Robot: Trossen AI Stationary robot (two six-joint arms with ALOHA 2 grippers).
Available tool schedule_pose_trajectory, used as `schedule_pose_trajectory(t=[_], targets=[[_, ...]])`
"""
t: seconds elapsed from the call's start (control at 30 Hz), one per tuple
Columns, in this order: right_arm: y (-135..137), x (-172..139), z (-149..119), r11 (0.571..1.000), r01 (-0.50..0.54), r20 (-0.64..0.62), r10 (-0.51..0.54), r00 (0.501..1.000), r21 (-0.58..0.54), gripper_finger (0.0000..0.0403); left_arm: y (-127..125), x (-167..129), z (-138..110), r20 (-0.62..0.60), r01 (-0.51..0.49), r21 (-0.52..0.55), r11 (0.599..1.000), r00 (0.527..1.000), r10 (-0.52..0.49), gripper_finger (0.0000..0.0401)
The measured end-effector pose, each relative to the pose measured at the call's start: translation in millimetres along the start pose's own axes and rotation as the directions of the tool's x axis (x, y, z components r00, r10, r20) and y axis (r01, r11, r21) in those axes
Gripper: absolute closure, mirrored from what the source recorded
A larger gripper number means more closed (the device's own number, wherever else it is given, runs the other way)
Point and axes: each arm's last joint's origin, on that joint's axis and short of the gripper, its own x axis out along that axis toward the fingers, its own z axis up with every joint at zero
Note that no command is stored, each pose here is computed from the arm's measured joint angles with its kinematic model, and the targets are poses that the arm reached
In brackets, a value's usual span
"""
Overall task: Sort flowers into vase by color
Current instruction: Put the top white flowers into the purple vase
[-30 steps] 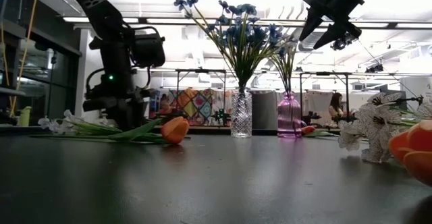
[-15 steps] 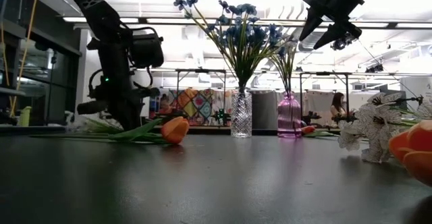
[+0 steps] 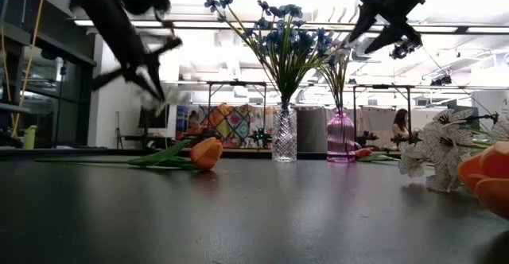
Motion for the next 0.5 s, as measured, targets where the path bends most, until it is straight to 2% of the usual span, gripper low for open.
schedule_pose_trajectory(t=[0.1, 0.2, 0.27, 0.33, 0.4, 0.5], targets=[[4.1, -4.1, 5.8, 0.996, -0.085, 0.049, 0.084, 0.995, 0.006, 0.0159, -1.5, -30.9, 0.9, 0.051, 0.123, 0.135, 0.983, 0.990, -0.131, 0.0400], [9.2, -12.1, 12.9, 0.979, -0.202, 0.110, 0.202, 0.973, -0.010, 0.0160, -0.2, -60.6, 1.5, 0.089, 0.233, 0.272, 0.934, 0.960, -0.265, 0.0401], [13.6, -19.2, 17.3, 0.958, -0.287, 0.153, 0.287, 0.946, -0.021, 0.0160, 0.0, -79.6, 2.9, 0.122, 0.313, 0.320, 0.894, 0.922, -0.367, 0.0401], [19.7, -27.2, 21.3, 0.926, -0.376, 0.200, 0.375, 0.905, -0.037, 0.0160, -2.0, -96.2, 5.2, 0.166, 0.390, 0.355, 0.850, 0.868, -0.467, 0.0401], [27.8, -34.1, 24.3, 0.880, -0.471, 0.230, 0.473, 0.851, -0.065, 0.0159, -6.9, -111.1, 8.1, 0.203, 0.463, 0.403, 0.790, 0.796, -0.570, 0.0401], [44.0, -41.8, 26.3, 0.774, -0.626, 0.242, 0.628, 0.740, -0.094, 0.0159, -21.0, -131.2, 12.9, 0.244, 0.565, 0.490, 0.664, 0.642, -0.727, 0.0401]])
